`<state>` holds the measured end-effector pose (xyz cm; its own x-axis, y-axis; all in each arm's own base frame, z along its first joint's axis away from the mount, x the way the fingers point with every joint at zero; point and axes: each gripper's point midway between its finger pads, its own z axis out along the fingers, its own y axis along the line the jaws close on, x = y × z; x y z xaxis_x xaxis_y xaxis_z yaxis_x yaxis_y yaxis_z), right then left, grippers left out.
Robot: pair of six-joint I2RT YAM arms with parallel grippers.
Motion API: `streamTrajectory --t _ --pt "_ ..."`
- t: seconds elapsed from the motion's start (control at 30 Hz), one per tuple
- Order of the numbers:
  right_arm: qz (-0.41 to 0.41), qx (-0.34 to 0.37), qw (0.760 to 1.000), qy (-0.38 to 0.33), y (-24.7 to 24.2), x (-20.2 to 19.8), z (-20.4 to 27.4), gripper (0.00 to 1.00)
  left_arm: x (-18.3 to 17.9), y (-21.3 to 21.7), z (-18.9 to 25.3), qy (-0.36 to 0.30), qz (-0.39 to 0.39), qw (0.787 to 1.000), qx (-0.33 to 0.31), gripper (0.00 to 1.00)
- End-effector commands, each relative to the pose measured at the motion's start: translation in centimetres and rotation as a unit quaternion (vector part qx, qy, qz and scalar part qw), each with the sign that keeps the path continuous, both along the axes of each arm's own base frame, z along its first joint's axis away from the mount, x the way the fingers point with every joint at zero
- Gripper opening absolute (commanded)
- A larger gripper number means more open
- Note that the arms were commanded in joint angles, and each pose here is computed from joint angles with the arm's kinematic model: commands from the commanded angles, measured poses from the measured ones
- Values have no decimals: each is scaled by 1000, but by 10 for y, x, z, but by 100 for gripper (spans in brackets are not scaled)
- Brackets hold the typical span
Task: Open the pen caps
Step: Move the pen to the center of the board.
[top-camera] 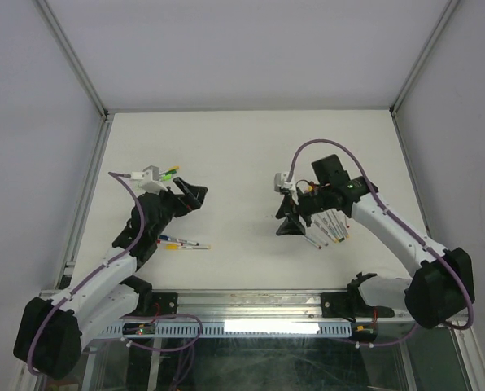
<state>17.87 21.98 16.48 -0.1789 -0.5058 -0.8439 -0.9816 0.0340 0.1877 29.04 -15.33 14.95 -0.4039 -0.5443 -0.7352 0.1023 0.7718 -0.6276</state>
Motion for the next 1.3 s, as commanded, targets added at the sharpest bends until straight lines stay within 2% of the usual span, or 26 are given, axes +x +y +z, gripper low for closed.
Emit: streamTrajectory --t 0.0,0.13,0.47,0.67,0.87,1.07,1.27 --pt "47 4 996 -72 33 10 12 57 -2 -7 46 -44 -51 995 -71 99" --pt "66 -24 995 -75 60 10 -1 56 4 6 74 -50 -41 997 -46 99" --pt "98 -58 991 -63 129 6 -29 56 -9 47 164 -124 19 991 54 99" --pt "97 -85 990 -60 163 4 -48 56 -18 69 185 -143 55 983 104 99" --pt "51 -141 987 -54 199 15 -72 55 -28 84 192 -164 82 976 116 99" --pt "-3 -143 989 -27 230 30 -72 54 -47 108 200 -194 134 965 118 99" --pt "-1 -157 987 20 255 17 -83 49 -64 124 207 -221 166 954 114 99"
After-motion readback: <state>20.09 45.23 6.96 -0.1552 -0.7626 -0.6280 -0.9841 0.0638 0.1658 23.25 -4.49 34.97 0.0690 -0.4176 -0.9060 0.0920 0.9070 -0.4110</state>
